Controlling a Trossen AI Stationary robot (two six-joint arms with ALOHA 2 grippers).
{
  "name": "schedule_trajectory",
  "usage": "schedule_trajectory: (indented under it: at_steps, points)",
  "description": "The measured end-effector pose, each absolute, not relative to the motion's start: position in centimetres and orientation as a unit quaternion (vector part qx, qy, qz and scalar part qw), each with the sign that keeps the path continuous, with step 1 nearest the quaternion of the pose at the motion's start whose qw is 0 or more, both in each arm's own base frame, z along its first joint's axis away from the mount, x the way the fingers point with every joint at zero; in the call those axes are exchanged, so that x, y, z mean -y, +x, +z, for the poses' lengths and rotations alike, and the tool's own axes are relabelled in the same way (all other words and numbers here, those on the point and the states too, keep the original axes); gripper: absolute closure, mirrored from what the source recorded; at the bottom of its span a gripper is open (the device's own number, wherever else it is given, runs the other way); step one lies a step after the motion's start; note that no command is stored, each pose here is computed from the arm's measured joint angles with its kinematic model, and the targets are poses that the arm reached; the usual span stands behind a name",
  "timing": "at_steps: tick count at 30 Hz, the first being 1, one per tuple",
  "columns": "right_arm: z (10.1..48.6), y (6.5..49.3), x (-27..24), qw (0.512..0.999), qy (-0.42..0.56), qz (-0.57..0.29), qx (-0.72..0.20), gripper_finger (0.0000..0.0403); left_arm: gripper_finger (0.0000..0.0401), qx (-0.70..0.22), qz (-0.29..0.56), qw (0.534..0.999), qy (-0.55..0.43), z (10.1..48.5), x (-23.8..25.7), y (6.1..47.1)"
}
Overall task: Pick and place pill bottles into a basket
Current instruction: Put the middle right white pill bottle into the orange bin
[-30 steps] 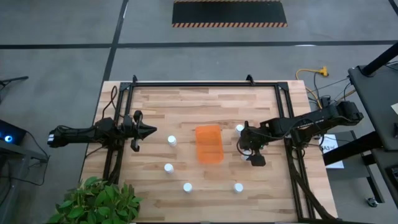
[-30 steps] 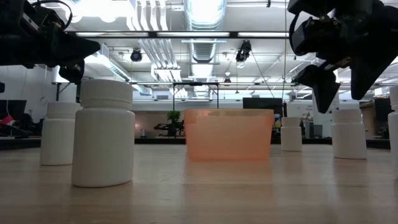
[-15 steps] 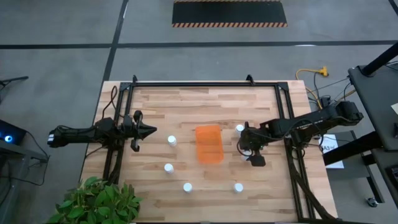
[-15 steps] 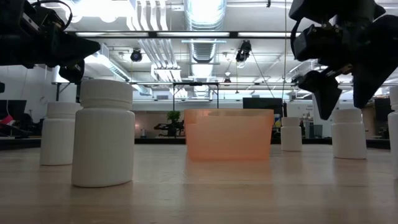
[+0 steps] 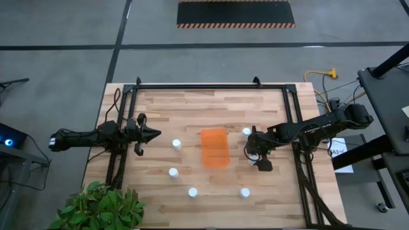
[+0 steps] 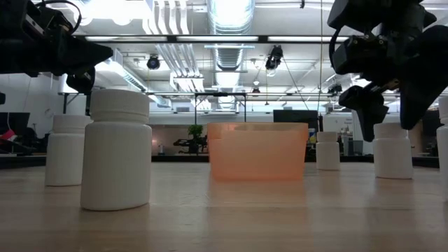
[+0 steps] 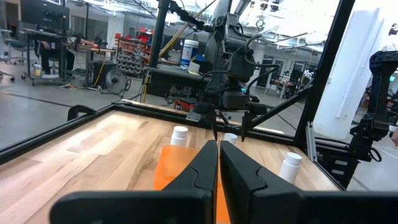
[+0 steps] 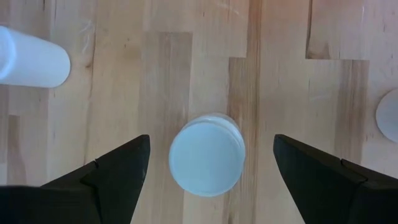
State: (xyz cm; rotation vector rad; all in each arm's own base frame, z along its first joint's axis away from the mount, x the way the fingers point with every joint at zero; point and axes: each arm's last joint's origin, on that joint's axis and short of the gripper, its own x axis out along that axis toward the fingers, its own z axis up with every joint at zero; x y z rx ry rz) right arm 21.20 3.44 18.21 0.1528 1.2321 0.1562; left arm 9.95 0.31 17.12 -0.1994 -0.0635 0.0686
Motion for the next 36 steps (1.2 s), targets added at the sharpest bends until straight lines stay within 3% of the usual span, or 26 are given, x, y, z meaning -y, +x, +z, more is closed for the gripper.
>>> schedule_trajectory:
  at_steps: [13,16,21,22,36]
  points:
    - [18.24,21.28,-3.46,0.813,0.072,0.075,-0.573,0.0092,0.0401,0.032,0.034,0.994,-0.1,17.13,-0.32,9.95]
    - [18.24,21.27,-3.46,0.813,0.072,0.075,-0.573,0.0135,0.0401,0.032,0.034,0.994,-0.1,17.14,-0.31,9.95]
    - [18.26,21.25,-3.45,0.813,0.071,0.076,-0.573,0.0257,0.0401,0.032,0.034,0.994,-0.1,17.12,-0.31,9.95]
    - [18.25,21.24,-3.45,0.813,0.068,0.078,-0.573,0.0265,0.0401,0.032,0.034,0.994,-0.1,17.13,-0.31,9.95]
    - [18.71,21.46,-3.52,0.813,0.083,0.078,-0.57,0.0264,0.0401,0.032,0.034,0.994,-0.1,17.13,-0.31,9.95]
